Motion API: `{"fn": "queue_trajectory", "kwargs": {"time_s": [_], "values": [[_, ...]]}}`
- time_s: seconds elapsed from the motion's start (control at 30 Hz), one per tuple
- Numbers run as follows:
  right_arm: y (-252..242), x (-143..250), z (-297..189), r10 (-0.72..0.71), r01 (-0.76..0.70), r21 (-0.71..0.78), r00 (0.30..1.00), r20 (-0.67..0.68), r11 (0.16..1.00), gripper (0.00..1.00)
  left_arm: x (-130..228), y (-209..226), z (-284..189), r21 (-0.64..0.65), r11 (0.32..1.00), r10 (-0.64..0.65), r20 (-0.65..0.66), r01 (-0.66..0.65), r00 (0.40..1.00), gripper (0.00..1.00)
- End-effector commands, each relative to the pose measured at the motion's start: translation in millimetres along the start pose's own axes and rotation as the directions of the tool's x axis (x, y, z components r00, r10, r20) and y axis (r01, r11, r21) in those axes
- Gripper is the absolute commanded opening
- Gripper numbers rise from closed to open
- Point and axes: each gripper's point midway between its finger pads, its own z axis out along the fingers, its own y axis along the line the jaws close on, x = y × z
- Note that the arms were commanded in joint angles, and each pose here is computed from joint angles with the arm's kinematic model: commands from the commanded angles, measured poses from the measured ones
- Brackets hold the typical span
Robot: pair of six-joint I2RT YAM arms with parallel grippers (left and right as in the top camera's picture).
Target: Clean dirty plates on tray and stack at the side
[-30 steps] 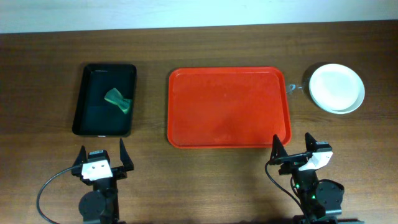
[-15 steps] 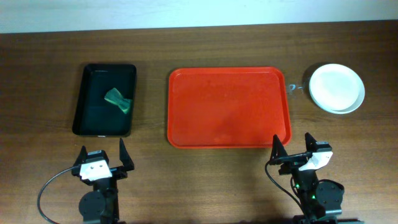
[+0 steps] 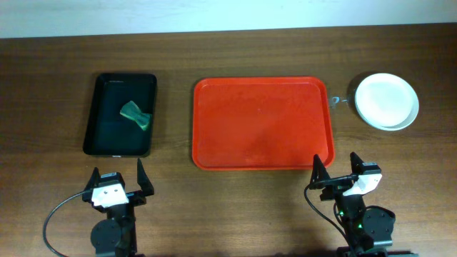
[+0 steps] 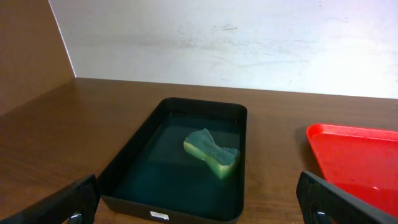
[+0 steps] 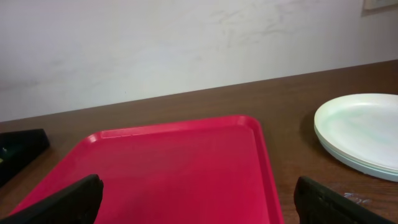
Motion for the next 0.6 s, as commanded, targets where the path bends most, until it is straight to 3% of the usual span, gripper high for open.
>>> {"fn": "queue_trajectory", "kwargs": {"time_s": [0.0,0.13,0.3,0.57], "values": [[-2,2,0,-0.004,0.004,0.011,1.0,0.0,1.0,0.98,0,-3,0,0.017,1.0,-0.012,0.005,0.012,1.0,0.99],[-16,1,-1,-0.005,0.004,0.091,1.0,0.008,0.996,0.98,0,-3,0,0.017,1.0,-0.013,0.006,0.013,1.0,0.99],[-15,1,-1,-0.153,0.154,0.087,0.988,-0.007,0.984,0.99,0,-3,0,0.017,1.0,-0.013,0.006,0.013,1.0,0.99],[-15,1,-1,-0.153,0.153,0.084,0.988,-0.007,0.985,0.98,0,-3,0,0.017,1.0,-0.012,0.006,0.012,1.0,0.99]]}}
